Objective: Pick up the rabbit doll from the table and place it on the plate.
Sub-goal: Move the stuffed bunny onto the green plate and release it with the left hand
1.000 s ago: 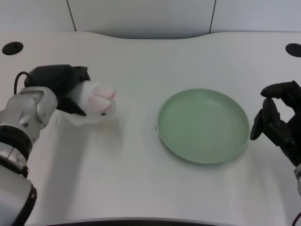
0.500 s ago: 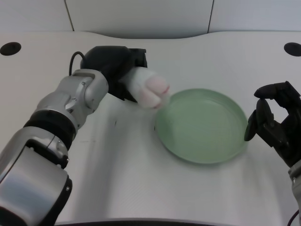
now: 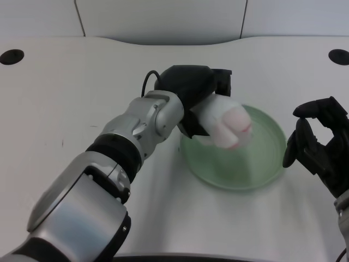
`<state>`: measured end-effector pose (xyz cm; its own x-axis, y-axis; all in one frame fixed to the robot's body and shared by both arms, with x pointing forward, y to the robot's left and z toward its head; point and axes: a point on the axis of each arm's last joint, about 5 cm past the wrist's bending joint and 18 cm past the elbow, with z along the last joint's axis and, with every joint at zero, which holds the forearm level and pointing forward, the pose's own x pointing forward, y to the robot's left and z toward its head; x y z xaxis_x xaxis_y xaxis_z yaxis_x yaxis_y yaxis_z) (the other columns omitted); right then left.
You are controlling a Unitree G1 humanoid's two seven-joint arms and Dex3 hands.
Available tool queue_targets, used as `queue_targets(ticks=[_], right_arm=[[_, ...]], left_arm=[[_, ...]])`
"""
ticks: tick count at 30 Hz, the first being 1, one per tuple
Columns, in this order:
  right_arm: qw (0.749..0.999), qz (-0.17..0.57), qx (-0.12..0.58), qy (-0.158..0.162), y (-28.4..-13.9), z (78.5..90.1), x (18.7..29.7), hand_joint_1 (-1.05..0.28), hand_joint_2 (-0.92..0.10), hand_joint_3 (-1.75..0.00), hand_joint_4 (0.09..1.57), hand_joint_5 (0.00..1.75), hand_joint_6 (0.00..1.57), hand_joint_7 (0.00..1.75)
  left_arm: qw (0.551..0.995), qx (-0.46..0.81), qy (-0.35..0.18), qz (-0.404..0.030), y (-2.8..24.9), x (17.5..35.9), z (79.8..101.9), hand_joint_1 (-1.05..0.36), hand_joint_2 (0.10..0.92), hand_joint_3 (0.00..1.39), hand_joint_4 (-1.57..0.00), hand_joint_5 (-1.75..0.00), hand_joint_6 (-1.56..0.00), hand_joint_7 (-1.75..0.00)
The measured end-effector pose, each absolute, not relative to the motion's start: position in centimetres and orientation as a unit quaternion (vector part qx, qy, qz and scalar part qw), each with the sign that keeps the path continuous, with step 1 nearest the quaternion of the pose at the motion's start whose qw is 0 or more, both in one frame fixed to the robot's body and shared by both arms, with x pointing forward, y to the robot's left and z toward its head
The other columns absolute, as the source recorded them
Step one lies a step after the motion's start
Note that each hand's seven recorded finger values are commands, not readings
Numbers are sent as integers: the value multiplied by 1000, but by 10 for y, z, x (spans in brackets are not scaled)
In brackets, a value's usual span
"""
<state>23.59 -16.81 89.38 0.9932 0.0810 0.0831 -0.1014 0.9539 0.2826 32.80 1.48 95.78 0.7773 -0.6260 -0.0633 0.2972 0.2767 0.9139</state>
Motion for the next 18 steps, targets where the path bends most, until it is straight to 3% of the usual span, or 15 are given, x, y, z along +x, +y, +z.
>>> queue_targets(ticks=[6,12,13,14,15,16,17,18], right_arm=[[987,51,146,-39,-164,894,235,-183,-890,-910,1061,1746,468,1746],[987,49,149,-39,-161,892,232,-200,-874,-917,1069,1746,477,1746],[987,49,149,-39,-161,892,232,-202,-872,-918,1069,1746,478,1746],[987,48,149,-38,-161,892,232,-206,-865,-915,1065,1746,479,1746],[987,47,150,-38,-161,892,232,-203,-864,-917,1063,1746,481,1746],[987,47,150,-39,-161,892,232,-201,-864,-918,1063,1746,482,1746],[987,47,150,-39,-161,892,232,-196,-866,-922,1065,1746,481,1746],[987,47,150,-39,-161,892,232,-194,-867,-923,1066,1746,480,1746]], left_arm=[[785,522,-140,-303,2,322,953,-397,475,931,-793,-1746,-694,-1746],[790,513,-120,-313,0,321,952,-389,434,863,-760,-1746,-657,-1746],[793,509,-114,-315,0,321,952,-420,470,771,-693,-1746,-563,-1746],[795,505,-106,-318,0,321,952,-467,557,598,-622,-1616,-492,-1617],[796,504,-97,-322,0,321,952,-533,674,346,-544,-1424,-448,-1319],[797,502,-89,-325,0,321,951,-567,736,215,-499,-1330,-431,-1160],[799,498,-80,-326,0,322,951,-648,787,107,-352,-1163,-352,-944],[801,495,-73,-329,1,322,951,-687,808,63,-290,-1089,-317,-842]])
